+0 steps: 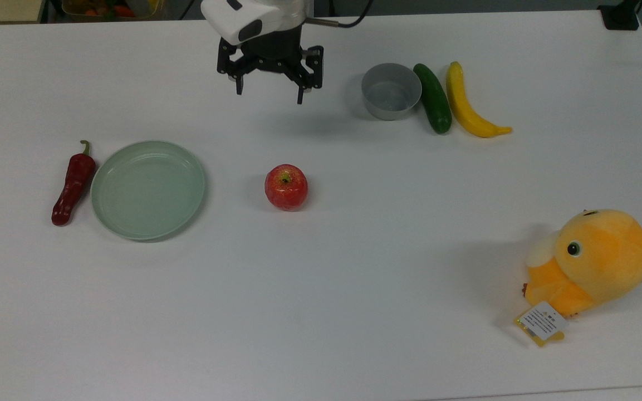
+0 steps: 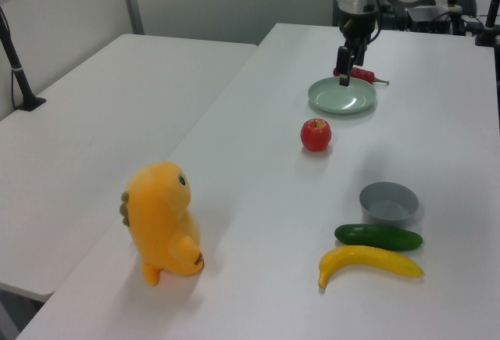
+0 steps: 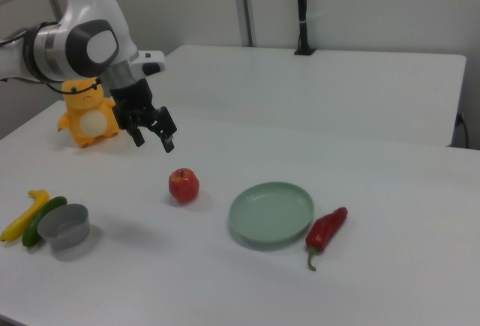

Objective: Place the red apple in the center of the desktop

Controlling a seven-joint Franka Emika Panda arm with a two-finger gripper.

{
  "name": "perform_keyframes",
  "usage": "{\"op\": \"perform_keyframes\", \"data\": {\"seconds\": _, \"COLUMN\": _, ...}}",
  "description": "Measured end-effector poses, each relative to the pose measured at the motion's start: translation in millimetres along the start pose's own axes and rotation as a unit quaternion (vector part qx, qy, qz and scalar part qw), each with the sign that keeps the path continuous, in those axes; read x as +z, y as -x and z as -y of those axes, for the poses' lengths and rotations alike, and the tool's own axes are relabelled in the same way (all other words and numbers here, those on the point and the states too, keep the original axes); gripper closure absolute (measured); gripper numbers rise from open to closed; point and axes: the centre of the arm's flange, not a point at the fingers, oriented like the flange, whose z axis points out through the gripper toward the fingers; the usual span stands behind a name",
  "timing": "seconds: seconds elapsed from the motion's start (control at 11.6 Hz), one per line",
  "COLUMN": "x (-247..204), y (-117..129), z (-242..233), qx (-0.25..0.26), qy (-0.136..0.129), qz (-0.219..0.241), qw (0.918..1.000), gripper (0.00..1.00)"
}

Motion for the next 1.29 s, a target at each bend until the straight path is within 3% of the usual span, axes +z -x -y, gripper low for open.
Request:
{"op": "perform_keyframes", "data": {"seconds": 0.17, "x": -8, "y": 7, "z": -9, "qx": -0.002, "qy": 0.0, "qz": 0.0, "qw": 1.0, "gripper": 0.0}}
{"op": "perform_keyframes", "data": {"seconds": 0.6, "x": -4, "y": 14, "z": -16, "qx": 0.028, "qy": -0.044, "qz": 0.015, "qw": 0.9986, "gripper": 0.0}}
{"op": "perform_keyframes", "data": {"seconds": 1.29, "x": -1, "y": 14, "z": -17, "qx": 0.029, "qy": -0.046, "qz": 0.017, "qw": 0.9984, "gripper": 0.0}}
